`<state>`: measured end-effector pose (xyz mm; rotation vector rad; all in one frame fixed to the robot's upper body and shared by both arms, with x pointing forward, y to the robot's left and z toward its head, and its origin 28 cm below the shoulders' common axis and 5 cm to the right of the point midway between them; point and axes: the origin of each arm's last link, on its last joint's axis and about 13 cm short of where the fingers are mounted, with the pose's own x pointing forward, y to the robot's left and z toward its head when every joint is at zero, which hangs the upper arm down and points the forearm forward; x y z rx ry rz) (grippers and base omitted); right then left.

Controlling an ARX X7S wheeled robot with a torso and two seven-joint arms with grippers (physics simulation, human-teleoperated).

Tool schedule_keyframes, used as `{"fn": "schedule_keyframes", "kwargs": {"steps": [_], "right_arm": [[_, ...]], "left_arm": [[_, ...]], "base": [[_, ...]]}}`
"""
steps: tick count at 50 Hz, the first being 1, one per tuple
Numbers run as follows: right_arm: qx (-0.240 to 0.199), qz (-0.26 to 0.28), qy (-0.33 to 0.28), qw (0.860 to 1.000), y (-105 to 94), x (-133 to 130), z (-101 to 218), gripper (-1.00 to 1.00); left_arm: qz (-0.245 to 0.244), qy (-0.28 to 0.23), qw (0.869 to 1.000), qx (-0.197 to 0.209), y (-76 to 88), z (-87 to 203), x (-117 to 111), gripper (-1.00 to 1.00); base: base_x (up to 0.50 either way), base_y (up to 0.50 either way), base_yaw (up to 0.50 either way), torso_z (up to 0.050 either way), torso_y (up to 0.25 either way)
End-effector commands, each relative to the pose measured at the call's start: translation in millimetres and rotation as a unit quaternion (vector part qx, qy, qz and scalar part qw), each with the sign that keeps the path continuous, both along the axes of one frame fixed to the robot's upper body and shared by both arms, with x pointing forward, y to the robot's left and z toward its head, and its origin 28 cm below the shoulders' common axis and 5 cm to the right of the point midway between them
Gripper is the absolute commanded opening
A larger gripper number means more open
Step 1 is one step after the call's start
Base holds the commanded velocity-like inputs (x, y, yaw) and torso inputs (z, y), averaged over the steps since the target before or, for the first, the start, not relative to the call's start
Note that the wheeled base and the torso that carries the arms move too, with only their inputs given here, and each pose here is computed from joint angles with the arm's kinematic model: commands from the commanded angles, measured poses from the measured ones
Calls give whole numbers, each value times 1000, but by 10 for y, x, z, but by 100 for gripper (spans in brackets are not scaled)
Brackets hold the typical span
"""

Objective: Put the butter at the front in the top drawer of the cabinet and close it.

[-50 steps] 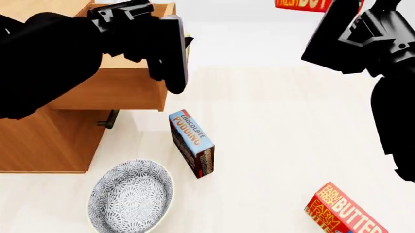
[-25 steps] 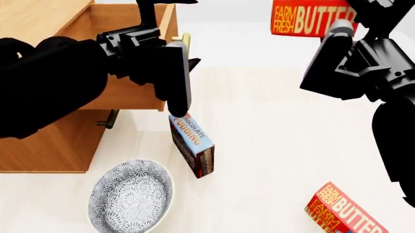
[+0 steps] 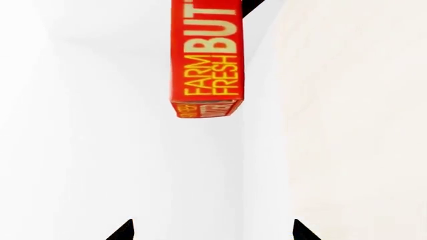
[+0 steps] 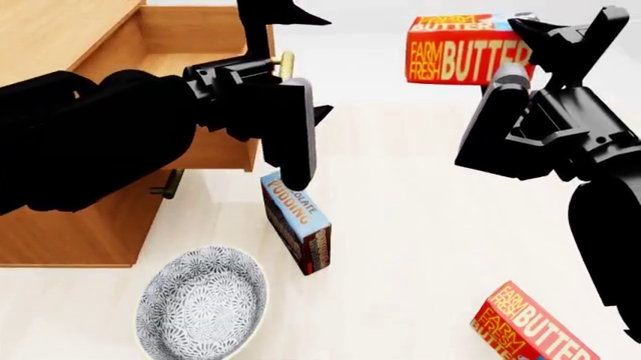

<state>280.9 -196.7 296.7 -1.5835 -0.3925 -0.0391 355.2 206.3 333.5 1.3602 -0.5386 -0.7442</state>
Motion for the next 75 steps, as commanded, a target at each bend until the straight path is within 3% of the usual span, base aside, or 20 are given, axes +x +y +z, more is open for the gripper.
{"fn": "schedule_keyframes", "kwargs": {"steps": [1,41,75], "right_arm": [[-26,-2,-48,999,23,-71,125,-100],[-21,35,-8,999,146,-32,15,-100],[-17,54,3,998,217,18,24,-100]], "left_arm": [[-7,5,1000,-6,-61,-33,57,100],[-52,21,998,-18,-264,-130,215,100],[-57,29,998,-23,-289,-216,256,100]], "base": [[0,0,0,0,10],[0,0,0,1,1],[0,0,0,0,2]]}}
